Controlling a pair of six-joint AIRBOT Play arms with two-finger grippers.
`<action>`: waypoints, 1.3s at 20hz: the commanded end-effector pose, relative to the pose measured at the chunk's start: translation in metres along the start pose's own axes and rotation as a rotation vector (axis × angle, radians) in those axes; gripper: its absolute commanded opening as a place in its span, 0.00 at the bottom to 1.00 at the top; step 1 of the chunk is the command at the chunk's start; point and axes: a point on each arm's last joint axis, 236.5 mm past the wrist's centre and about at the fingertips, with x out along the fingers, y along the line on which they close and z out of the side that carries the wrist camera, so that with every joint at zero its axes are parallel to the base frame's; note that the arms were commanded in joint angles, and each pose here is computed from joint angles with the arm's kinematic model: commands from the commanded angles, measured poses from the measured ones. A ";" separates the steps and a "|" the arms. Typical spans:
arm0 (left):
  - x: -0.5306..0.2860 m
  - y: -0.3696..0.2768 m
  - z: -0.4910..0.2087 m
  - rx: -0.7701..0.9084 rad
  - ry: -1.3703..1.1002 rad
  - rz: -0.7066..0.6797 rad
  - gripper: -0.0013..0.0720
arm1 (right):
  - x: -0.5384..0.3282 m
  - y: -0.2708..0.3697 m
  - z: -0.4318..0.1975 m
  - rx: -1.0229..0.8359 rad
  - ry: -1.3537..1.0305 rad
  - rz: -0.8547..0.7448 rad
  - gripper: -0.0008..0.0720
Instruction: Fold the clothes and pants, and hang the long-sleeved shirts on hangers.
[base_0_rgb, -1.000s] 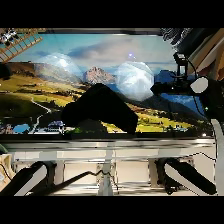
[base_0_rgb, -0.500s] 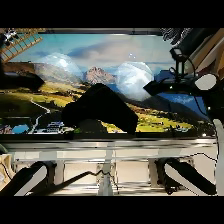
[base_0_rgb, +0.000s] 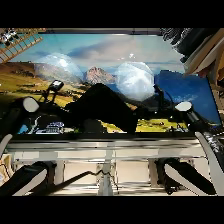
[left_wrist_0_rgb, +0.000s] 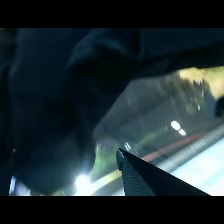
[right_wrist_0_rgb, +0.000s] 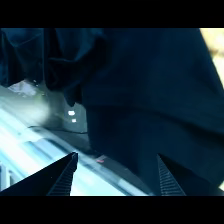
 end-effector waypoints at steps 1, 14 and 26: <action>0.026 -0.006 0.027 0.054 -0.117 0.042 0.92 | 0.018 -0.001 -0.015 0.088 0.003 0.008 0.79; 0.082 -0.016 0.009 0.086 0.018 -0.038 0.06 | 0.099 0.001 -0.014 0.419 -0.033 -0.011 0.65; 0.007 -0.042 0.059 0.200 -0.044 -0.116 0.02 | 0.101 0.008 0.048 0.337 -0.167 -0.009 0.03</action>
